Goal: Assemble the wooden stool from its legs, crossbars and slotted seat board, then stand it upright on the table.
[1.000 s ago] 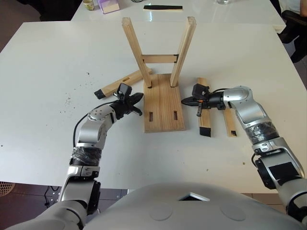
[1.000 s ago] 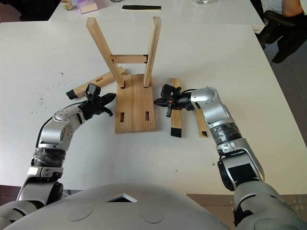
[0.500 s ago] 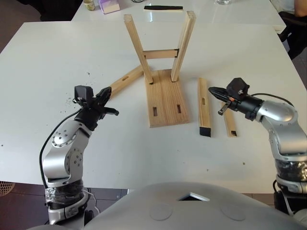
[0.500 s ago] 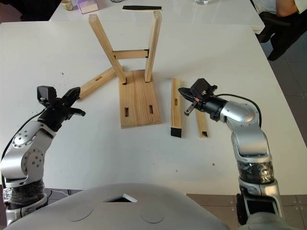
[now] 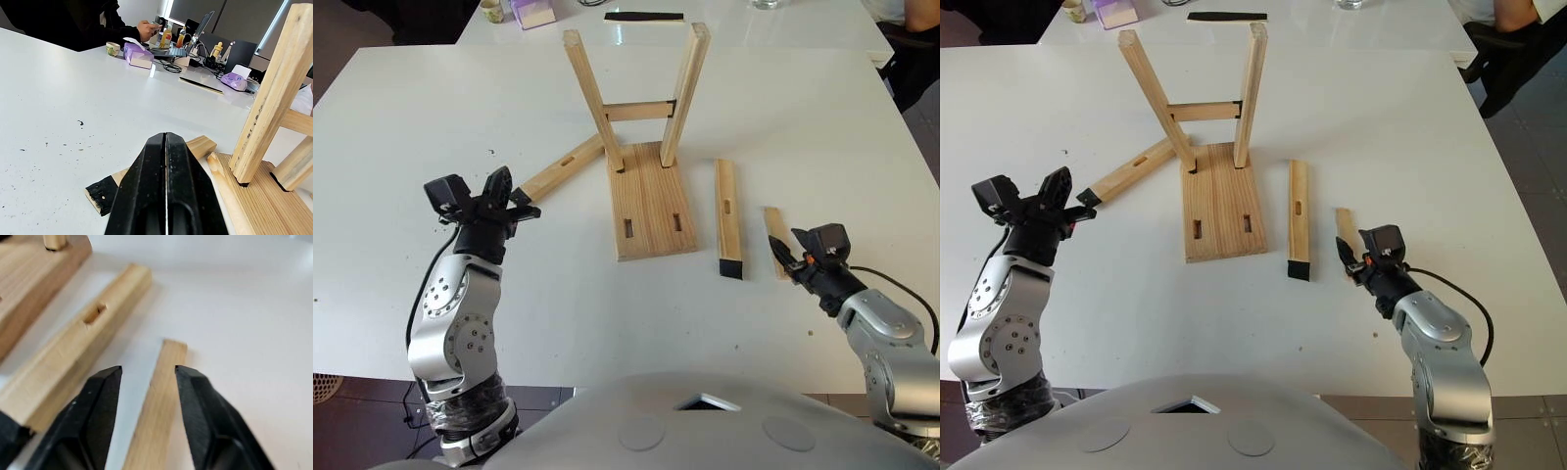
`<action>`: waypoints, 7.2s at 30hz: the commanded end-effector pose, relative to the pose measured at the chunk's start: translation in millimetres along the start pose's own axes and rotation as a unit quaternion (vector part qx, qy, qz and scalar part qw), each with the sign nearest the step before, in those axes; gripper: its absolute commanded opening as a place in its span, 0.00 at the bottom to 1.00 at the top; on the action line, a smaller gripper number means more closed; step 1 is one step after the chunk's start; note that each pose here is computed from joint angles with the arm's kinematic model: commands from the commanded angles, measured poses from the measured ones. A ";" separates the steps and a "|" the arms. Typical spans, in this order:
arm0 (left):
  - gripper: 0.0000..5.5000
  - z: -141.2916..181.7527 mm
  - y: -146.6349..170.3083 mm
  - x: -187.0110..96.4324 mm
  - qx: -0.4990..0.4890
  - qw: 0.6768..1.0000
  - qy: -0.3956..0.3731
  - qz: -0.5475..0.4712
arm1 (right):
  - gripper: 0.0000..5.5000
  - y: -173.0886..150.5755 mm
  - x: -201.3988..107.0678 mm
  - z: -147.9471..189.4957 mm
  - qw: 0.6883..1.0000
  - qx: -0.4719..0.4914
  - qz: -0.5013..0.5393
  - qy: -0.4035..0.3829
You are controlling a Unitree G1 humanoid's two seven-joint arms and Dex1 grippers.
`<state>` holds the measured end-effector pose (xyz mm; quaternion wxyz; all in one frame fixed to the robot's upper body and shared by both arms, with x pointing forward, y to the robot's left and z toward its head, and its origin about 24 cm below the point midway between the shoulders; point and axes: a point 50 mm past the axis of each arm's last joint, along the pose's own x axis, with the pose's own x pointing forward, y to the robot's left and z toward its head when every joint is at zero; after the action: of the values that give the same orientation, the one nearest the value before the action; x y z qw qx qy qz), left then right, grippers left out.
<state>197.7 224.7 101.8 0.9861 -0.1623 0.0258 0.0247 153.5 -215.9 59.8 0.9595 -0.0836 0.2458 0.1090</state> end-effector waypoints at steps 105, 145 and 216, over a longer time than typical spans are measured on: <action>0.24 99.9 -120.6 26.3 -0.011 0.758 0.024 -0.651 | 0.24 17.6 43.4 234.8 0.720 -0.201 0.653 -0.118; 0.24 22.8 74.3 121.9 0.283 0.907 0.134 -0.280 | 0.46 -1.9 101.4 178.3 0.878 -0.149 0.366 -0.272; 0.24 -19.4 19.9 90.5 0.323 0.673 0.315 -0.586 | 0.46 21.9 108.4 134.9 0.900 -0.082 0.350 -0.244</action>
<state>301.7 240.1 122.5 0.7549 0.1924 0.1305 -0.6132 302.7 -148.9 120.5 0.8784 -0.0414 0.0042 0.4761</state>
